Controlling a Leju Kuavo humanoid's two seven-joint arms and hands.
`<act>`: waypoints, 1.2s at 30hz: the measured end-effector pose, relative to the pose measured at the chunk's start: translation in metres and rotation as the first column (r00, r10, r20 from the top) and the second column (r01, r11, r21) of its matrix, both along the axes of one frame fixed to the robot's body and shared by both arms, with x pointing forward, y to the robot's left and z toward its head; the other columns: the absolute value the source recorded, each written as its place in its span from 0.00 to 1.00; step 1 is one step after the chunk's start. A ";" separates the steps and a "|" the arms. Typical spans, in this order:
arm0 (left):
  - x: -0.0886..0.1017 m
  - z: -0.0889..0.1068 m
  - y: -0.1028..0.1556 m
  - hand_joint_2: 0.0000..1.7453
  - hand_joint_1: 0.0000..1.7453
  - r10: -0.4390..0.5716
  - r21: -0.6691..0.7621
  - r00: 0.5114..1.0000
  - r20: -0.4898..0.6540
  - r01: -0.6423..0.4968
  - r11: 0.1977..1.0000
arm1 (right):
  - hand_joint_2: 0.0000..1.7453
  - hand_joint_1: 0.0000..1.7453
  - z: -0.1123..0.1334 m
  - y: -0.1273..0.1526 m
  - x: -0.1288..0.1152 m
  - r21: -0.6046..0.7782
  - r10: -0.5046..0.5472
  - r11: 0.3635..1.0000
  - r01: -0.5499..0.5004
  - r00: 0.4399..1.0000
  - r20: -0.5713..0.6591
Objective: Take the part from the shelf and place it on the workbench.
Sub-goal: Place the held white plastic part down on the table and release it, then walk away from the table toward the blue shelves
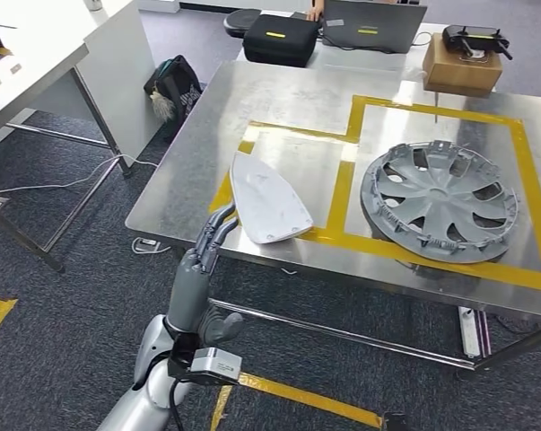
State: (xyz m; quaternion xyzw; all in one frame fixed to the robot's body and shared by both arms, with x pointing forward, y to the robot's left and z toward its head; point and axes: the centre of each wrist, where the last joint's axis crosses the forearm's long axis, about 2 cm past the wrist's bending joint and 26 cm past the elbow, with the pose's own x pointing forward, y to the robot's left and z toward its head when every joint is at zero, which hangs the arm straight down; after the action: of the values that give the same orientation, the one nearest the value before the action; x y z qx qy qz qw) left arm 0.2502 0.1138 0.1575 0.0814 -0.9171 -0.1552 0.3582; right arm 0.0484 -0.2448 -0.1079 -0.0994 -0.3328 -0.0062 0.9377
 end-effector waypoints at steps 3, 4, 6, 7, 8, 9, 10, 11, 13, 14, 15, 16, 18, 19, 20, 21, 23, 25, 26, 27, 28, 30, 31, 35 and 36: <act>-0.006 -0.020 0.029 0.00 0.00 0.175 -0.103 0.983 -0.062 -0.181 0.978 | 0.00 0.00 0.000 0.000 -0.003 0.012 -0.014 1.000 0.014 1.000 -0.016; -0.007 -0.032 0.048 0.00 0.00 0.237 -0.140 0.966 -0.099 -0.250 0.958 | 0.00 0.00 -0.001 0.000 -0.006 0.016 -0.020 1.000 0.020 1.000 -0.024; -0.008 -0.058 0.092 0.00 0.00 0.341 -0.173 0.922 -0.183 -0.372 0.912 | 0.00 0.00 -0.002 0.000 -0.014 0.024 -0.029 0.999 0.030 0.999 -0.039; -0.010 -0.070 0.112 0.00 0.00 0.388 -0.169 0.894 -0.223 -0.427 0.888 | 0.00 0.00 -0.002 0.000 -0.016 0.026 -0.032 0.999 0.033 0.998 -0.045; -0.012 -0.079 0.129 0.00 0.00 0.429 -0.157 0.866 -0.257 -0.476 0.865 | 0.00 0.00 -0.002 0.000 -0.018 0.028 -0.034 0.999 0.036 0.998 -0.048; -0.014 -0.087 0.142 0.00 0.00 0.466 -0.144 0.838 -0.285 -0.518 0.843 | 0.00 0.00 -0.002 0.001 -0.018 0.029 -0.035 0.999 0.037 0.998 -0.049; -0.016 -0.094 0.152 0.00 0.00 0.495 -0.132 0.811 -0.311 -0.552 0.823 | 0.00 0.00 -0.002 0.001 -0.018 0.030 -0.036 0.999 0.037 0.998 -0.050; -0.018 -0.101 0.160 0.00 0.00 0.521 -0.119 0.784 -0.337 -0.584 0.803 | 0.00 0.00 -0.002 0.001 -0.018 0.031 -0.036 0.999 0.037 0.998 -0.050; -0.026 -0.122 0.176 0.00 0.00 0.572 -0.072 0.710 -0.410 -0.651 0.756 | 0.00 0.00 -0.002 0.001 -0.018 0.032 -0.034 0.999 0.036 0.998 -0.053; -0.032 -0.135 0.184 0.00 0.00 0.593 -0.040 0.665 -0.455 -0.680 0.732 | 0.00 0.00 -0.002 0.001 -0.018 0.033 -0.033 0.999 0.034 0.998 -0.055; -0.040 -0.150 0.191 0.00 0.00 0.609 -0.002 0.614 -0.503 -0.705 0.709 | 0.00 0.00 -0.002 0.001 -0.019 0.035 -0.031 0.999 0.033 0.998 -0.057; -0.048 -0.163 0.198 0.00 0.00 0.618 0.035 0.563 -0.548 -0.723 0.690 | 0.00 0.00 -0.002 0.001 -0.019 0.038 -0.028 0.999 0.030 0.998 -0.059; -0.065 -0.186 0.207 0.00 0.00 0.622 0.099 0.473 -0.624 -0.742 0.663 | 0.00 0.00 -0.002 0.002 -0.019 0.045 -0.023 0.999 0.025 0.998 -0.061; -0.073 -0.196 0.209 0.00 0.00 0.618 0.125 0.433 -0.656 -0.745 0.655 | 0.00 0.00 -0.002 0.002 -0.019 0.048 -0.021 0.999 0.024 0.998 -0.061; -0.081 -0.203 0.211 0.00 0.00 0.614 0.147 0.399 -0.681 -0.747 0.648 | 0.00 0.00 -0.002 0.002 -0.018 0.050 -0.020 0.998 0.023 0.998 -0.061; -0.088 -0.209 0.212 0.00 0.00 0.609 0.165 0.367 -0.703 -0.749 0.642 | 0.00 0.00 -0.002 0.002 -0.018 0.050 -0.019 0.998 0.022 0.998 -0.062; -0.098 -0.219 0.212 0.00 0.00 0.585 0.179 0.320 -0.745 -0.749 0.638 | 0.00 0.00 -0.002 0.001 -0.018 0.049 -0.018 0.999 0.021 0.998 -0.061; -0.105 -0.228 0.211 0.00 0.00 0.518 0.150 0.288 -0.806 -0.747 0.648 | 0.00 0.00 -0.002 0.001 -0.016 0.045 -0.018 0.999 0.020 0.998 -0.054; -0.110 -0.232 0.209 0.00 0.00 0.472 0.124 0.275 -0.837 -0.746 0.655 | 0.00 0.00 -0.002 0.000 -0.015 0.043 -0.017 0.999 0.019 0.999 -0.049; -0.116 -0.237 0.208 0.00 0.00 0.426 0.101 0.259 -0.867 -0.745 0.659 | 0.00 0.00 -0.002 0.000 -0.014 0.041 -0.017 0.999 0.018 0.999 -0.044; -0.123 -0.241 0.208 0.00 0.00 0.392 0.091 0.239 -0.888 -0.746 0.660 | 0.00 0.00 -0.002 0.000 -0.014 0.040 -0.016 0.999 0.018 0.999 -0.041; -0.140 -0.249 0.206 0.00 0.00 0.344 0.101 0.176 -0.922 -0.748 0.656 | 0.00 0.00 -0.002 0.001 -0.015 0.041 -0.015 0.999 0.017 0.999 -0.033; -0.148 -0.252 0.204 0.00 0.00 0.323 0.112 0.141 -0.936 -0.749 0.653 | 0.00 0.00 -0.002 0.001 -0.015 0.042 -0.016 0.999 0.017 1.000 -0.027; -0.171 -0.260 0.195 0.00 0.00 0.240 0.150 0.022 -0.970 -0.727 0.671 | 0.00 0.00 -0.002 0.000 -0.017 0.043 -0.025 0.999 0.025 1.000 0.004; -0.177 -0.262 0.192 0.00 0.00 0.231 0.166 -0.006 -0.973 -0.712 0.683 | 0.00 0.00 -0.002 0.000 -0.017 0.044 -0.028 0.999 0.027 1.000 0.011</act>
State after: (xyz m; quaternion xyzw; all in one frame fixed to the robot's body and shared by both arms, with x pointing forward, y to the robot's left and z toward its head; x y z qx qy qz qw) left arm 0.0737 0.3058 -0.1041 0.2084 -0.4020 0.1473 0.8794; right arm 0.0316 -0.2444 -0.1099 -0.0831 -0.3364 -0.0269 0.9377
